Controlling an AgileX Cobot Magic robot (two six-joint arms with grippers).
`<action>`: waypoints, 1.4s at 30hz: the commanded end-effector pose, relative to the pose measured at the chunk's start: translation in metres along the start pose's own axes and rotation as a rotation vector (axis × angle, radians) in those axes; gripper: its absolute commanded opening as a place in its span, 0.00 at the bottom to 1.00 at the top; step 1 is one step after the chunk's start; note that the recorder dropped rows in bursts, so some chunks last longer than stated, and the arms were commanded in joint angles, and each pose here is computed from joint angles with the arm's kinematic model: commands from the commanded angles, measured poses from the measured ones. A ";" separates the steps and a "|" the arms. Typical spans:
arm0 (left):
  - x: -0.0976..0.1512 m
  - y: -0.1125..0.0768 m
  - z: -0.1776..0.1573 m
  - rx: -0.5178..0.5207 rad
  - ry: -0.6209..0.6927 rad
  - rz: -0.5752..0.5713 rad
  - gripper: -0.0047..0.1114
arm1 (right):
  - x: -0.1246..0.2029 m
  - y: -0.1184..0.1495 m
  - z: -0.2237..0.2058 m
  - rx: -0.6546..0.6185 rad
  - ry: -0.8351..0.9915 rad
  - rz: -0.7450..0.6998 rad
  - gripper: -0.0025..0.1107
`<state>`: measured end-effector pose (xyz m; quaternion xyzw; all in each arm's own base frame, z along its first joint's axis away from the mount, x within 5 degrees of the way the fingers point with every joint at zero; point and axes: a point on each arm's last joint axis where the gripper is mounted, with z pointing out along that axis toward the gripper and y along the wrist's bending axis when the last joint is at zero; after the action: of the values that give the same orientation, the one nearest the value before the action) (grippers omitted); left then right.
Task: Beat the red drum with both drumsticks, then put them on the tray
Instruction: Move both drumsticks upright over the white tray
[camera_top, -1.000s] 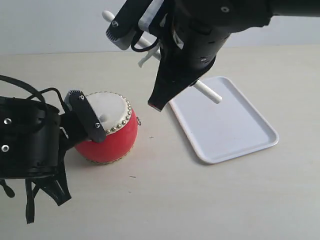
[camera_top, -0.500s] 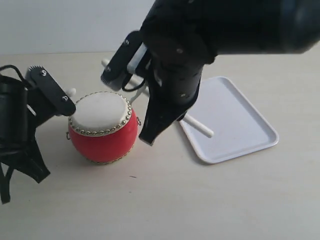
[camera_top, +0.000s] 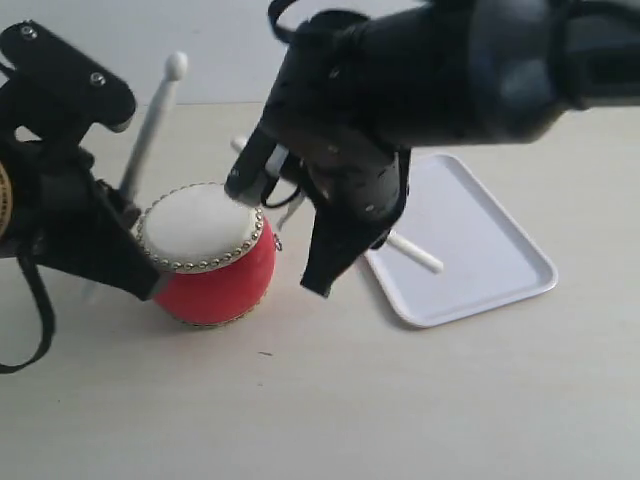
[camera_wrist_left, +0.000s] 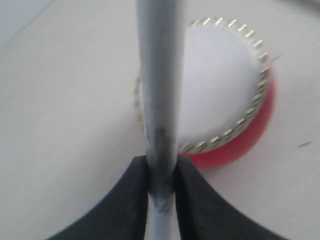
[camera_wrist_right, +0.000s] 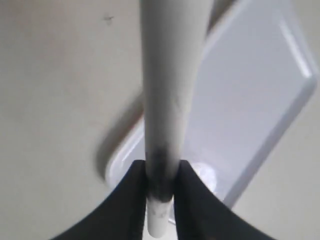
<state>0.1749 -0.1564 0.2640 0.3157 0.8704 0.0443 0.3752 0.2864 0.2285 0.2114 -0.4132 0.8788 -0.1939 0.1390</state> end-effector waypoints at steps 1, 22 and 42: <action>-0.032 -0.025 -0.011 0.298 -0.367 -0.019 0.04 | 0.010 -0.039 -0.059 0.143 -0.210 0.203 0.02; -0.105 -0.061 0.071 0.640 -0.645 -0.272 0.04 | 0.059 -0.104 -0.050 0.120 -0.200 0.528 0.02; -0.092 -0.088 0.188 0.644 -0.294 -0.650 0.04 | 0.059 -0.111 0.082 0.010 0.005 0.537 0.02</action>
<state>0.3015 -0.3100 0.1654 0.1562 0.8251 -0.3851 0.3828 0.3523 0.1009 0.1976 -0.1611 0.9541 -0.1664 0.1898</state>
